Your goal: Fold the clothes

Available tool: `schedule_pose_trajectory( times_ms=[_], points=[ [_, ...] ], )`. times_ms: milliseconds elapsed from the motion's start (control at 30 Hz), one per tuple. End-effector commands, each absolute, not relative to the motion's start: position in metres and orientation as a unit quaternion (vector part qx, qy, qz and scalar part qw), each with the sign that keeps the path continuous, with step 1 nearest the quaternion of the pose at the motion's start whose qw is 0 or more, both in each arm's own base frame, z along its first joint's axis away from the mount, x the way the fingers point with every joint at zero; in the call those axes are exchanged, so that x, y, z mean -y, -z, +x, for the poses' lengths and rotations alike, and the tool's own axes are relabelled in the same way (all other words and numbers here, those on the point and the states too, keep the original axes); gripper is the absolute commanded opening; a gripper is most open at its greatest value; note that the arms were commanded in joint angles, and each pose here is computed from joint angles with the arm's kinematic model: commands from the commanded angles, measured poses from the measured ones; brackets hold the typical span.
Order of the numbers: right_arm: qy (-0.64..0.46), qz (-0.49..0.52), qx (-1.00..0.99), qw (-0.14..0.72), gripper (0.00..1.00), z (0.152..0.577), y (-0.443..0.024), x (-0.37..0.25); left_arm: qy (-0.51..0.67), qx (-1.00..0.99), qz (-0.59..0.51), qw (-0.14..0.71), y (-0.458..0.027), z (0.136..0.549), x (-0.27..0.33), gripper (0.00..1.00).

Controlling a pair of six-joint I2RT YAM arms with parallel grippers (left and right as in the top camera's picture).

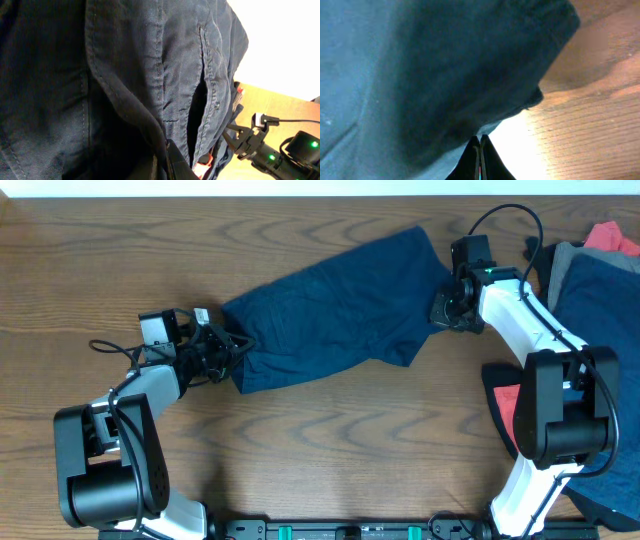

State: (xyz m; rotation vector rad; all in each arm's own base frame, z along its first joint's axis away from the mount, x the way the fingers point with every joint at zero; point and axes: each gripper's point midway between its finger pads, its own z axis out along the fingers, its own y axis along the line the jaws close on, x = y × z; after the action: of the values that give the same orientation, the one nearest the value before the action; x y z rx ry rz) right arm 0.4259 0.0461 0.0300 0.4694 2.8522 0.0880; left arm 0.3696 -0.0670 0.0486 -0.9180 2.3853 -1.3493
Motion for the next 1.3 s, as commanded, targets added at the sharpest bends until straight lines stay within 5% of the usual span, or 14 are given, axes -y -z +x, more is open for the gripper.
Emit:
schedule_pose_trajectory(
  times_ms=[0,1267],
  points=[
    [0.008,0.182,-0.975,0.131,0.01,0.427,-0.028,-0.029,0.470,-0.820,-0.302,0.127,-0.051,0.370,0.068,0.06],
    [-0.011,0.347,-0.926,0.147,0.01,0.443,0.001,-0.024,0.471,-0.819,-0.302,0.126,-0.051,0.370,0.069,0.06]
  ],
)
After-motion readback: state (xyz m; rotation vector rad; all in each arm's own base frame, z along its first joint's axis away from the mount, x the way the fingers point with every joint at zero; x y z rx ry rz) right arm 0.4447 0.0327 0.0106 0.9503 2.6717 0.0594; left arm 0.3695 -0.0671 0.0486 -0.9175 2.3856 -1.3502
